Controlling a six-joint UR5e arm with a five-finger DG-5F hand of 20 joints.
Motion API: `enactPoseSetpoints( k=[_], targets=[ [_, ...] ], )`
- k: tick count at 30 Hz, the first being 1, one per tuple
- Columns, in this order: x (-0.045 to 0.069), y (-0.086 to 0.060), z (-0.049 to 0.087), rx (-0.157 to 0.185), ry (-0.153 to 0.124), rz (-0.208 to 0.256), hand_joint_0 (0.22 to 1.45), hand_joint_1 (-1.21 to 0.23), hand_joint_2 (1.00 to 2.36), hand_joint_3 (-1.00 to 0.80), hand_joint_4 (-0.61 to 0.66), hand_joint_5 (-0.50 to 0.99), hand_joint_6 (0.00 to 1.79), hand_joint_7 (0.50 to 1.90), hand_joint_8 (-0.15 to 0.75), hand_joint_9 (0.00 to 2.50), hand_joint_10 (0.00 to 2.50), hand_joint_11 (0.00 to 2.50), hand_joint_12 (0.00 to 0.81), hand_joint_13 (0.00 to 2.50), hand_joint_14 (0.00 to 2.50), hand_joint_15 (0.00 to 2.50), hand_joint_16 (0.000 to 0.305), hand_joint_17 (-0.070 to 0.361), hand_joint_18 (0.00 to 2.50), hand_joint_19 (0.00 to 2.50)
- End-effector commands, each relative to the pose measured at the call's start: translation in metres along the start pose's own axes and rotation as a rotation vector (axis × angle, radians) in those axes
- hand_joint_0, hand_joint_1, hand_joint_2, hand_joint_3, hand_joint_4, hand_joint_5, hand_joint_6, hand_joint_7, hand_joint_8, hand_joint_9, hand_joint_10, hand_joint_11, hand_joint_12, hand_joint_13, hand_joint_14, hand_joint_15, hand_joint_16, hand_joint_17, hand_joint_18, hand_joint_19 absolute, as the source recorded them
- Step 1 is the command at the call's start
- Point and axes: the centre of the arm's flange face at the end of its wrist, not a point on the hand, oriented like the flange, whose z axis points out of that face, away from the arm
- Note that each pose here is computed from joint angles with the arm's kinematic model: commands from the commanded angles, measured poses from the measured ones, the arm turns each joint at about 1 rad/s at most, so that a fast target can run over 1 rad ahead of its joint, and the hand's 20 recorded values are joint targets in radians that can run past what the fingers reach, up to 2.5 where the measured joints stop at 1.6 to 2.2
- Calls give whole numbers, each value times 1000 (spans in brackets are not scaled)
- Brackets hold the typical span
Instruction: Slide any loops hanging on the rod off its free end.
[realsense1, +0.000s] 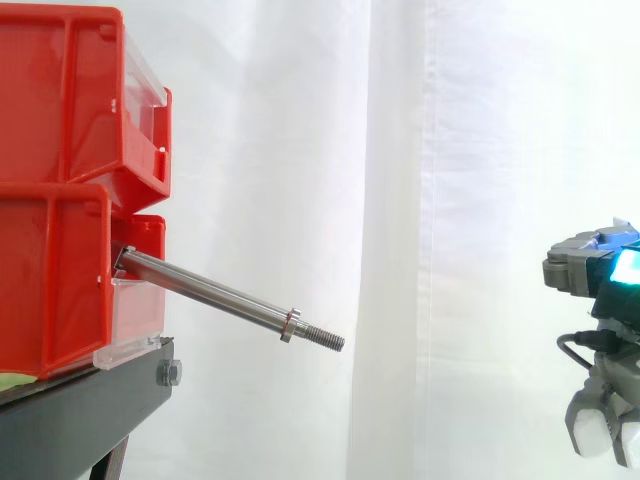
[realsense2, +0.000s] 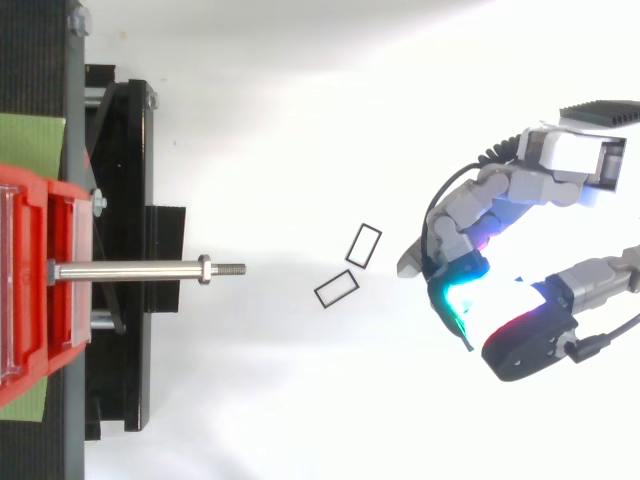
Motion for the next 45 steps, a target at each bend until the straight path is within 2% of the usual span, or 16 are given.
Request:
enactPoseSetpoints(
  k=[1,9,14,21,27,29,37,45],
  targets=[
    [0,-1,0,2,0,0,602,-714,1013,-30,89,-151,881,1290,385,1131,17,845,435,823,9,261,70,158,870,320],
    [0,0,0,0,0,0,603,-716,1015,-43,91,-155,877,1283,390,1168,16,976,428,911,13,401,69,154,959,410],
    [0,0,0,0,0,0,604,-717,1016,-47,93,-157,876,1285,392,1187,15,1150,422,927,14,434,68,152,953,395],
    [0,0,0,0,0,0,604,-716,1018,-45,89,-158,876,1279,388,1190,15,1174,413,951,15,473,66,149,948,395],
    [0,0,0,0,0,0,608,-719,1019,-44,97,-158,874,1285,393,1210,15,1165,413,1066,18,616,63,143,988,452],
    [0,-1,0,2,0,0,613,-720,1022,-45,105,-158,866,1328,388,1214,14,1179,412,1071,18,630,62,140,984,469],
    [0,0,0,0,0,0,599,-697,1027,-29,108,-165,865,1303,362,1177,16,1136,384,1004,21,624,58,131,901,513],
    [0,0,0,0,0,0,599,-701,1025,-21,97,-159,870,1245,375,1211,16,1013,401,1005,18,563,60,136,910,477]
  ],
)
